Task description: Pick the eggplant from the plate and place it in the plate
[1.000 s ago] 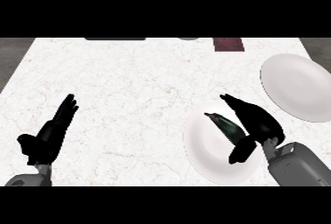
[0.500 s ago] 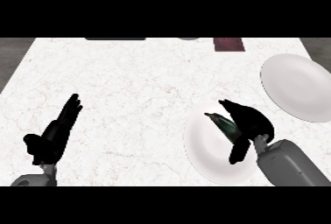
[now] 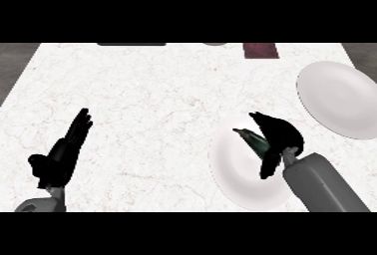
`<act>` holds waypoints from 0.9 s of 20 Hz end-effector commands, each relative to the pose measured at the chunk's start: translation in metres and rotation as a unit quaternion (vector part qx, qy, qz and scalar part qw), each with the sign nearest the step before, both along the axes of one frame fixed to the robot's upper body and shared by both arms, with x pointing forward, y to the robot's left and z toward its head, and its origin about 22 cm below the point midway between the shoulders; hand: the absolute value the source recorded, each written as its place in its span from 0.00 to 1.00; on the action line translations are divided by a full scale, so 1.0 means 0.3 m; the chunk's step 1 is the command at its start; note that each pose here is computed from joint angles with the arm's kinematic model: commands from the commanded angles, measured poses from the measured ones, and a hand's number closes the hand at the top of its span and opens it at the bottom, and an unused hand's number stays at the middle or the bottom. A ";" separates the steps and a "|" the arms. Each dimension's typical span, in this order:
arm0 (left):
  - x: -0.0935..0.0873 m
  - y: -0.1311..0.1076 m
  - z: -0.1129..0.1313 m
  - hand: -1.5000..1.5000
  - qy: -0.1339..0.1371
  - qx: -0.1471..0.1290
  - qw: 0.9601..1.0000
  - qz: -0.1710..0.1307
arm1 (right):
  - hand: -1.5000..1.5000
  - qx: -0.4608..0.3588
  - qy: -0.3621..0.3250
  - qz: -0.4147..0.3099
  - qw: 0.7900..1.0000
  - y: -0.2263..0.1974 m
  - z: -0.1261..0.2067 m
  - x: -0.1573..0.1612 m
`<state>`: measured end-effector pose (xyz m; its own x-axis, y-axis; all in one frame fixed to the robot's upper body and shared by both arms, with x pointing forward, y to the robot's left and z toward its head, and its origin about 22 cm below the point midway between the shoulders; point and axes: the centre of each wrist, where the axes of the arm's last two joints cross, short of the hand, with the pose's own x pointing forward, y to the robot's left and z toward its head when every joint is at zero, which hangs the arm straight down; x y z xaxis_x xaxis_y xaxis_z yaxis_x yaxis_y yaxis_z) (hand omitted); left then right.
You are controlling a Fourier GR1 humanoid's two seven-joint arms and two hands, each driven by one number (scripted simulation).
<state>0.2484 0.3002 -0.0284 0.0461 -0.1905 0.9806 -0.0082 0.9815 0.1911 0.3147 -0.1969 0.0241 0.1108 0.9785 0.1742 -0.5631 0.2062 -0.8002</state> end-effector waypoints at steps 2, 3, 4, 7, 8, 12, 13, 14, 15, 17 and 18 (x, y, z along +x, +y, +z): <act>0.054 -0.012 0.003 0.50 0.008 -0.008 1.000 -0.001 | 0.00 -0.012 0.001 -0.003 1.000 0.011 -0.097 0.014; 0.011 -0.024 0.028 0.50 0.002 -0.001 1.000 -0.003 | 0.00 -0.006 0.003 -0.002 1.000 -0.028 -0.143 0.035; -0.001 0.005 -0.010 0.50 -0.001 -0.002 1.000 0.000 | 0.00 -0.001 0.013 0.007 1.000 -0.025 -0.138 -0.010; 0.035 0.012 0.005 0.50 0.002 0.005 1.000 0.000 | 1.00 0.023 0.036 0.056 0.998 -0.037 -0.130 0.001; 0.033 0.027 -0.026 0.50 0.003 -0.006 1.000 0.004 | 1.00 0.018 0.031 0.050 0.998 -0.056 -0.150 0.009; 0.058 0.011 0.049 0.50 -0.005 -0.006 1.000 -0.011 | 1.00 0.033 0.021 0.057 0.998 0.001 -0.155 0.039; -0.013 -0.017 0.010 0.50 0.007 0.008 1.000 -0.010 | 1.00 0.032 0.014 0.050 0.998 0.005 -0.202 0.017; 0.021 -0.046 0.011 0.50 -0.008 0.001 1.000 -0.009 | 1.00 0.033 0.013 0.063 0.997 0.005 -0.177 0.007; 0.007 0.007 0.031 0.50 -0.002 -0.003 1.000 -0.011 | 1.00 0.036 0.003 0.060 0.998 -0.059 -0.175 0.037; 0.028 0.022 0.058 0.50 0.000 -0.008 1.000 -0.003 | 1.00 0.023 -0.023 0.081 0.996 -0.032 -0.151 0.029; 0.041 -0.022 0.044 0.50 0.004 -0.003 1.000 -0.002 | 1.00 0.028 -0.069 0.089 0.993 0.032 -0.106 0.008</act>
